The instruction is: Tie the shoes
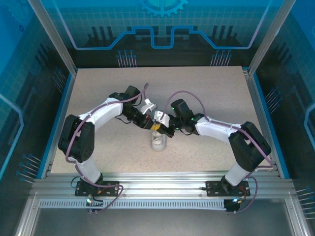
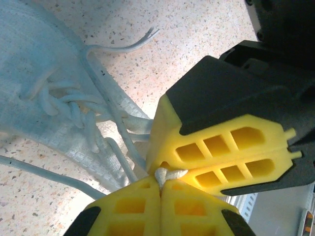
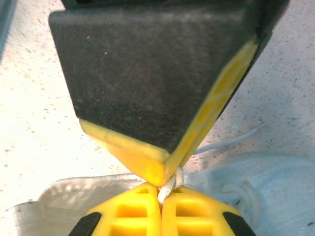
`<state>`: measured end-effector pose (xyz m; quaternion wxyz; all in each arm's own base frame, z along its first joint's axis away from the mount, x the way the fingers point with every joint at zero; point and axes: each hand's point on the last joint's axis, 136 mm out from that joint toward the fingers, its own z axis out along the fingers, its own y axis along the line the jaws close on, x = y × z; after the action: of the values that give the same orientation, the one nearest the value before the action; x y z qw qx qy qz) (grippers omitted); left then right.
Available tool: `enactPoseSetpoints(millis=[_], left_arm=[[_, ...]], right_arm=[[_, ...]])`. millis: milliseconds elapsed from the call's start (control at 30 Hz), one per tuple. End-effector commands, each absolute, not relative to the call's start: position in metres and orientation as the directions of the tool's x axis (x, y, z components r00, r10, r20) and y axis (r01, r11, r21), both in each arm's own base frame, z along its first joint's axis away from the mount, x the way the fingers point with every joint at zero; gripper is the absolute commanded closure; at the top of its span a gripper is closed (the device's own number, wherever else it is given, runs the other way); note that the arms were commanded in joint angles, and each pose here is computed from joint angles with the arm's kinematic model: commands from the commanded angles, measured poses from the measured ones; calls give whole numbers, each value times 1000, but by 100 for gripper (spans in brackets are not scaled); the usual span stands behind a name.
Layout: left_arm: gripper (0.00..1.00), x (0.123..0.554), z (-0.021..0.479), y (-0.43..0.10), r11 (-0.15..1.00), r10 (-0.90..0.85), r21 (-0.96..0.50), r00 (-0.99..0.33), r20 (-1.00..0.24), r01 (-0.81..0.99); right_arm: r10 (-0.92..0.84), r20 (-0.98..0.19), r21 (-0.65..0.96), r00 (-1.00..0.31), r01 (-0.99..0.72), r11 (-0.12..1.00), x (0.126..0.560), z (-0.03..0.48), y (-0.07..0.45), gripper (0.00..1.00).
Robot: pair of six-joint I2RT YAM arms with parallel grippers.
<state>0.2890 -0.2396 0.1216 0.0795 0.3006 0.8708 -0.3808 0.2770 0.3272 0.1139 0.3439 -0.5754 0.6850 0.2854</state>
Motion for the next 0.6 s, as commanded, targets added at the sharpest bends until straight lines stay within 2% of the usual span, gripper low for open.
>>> enactPoseSetpoints(millis=[0, 100, 267, 500, 567], left_arm=[[100, 317, 121, -231, 586, 433, -509, -775, -461, 630], [100, 319, 121, -230, 594, 428, -491, -767, -478, 637], [100, 319, 119, -228, 597, 426, -471, -754, -500, 649], [100, 321, 119, -231, 579, 410, -441, -713, -570, 686], [100, 322, 118, -233, 576, 401, -439, -707, -583, 689]], right_arm=[[-489, -855, 179, -174, -983, 39, 244, 152, 340, 97], [-469, -854, 238, -224, -971, 32, 244, 161, 339, 93], [-443, -849, 304, -287, -952, 35, 247, 167, 337, 100], [-407, -812, 466, -418, -885, -22, 243, 170, 334, 100], [-408, -801, 496, -438, -868, -41, 241, 171, 334, 95]])
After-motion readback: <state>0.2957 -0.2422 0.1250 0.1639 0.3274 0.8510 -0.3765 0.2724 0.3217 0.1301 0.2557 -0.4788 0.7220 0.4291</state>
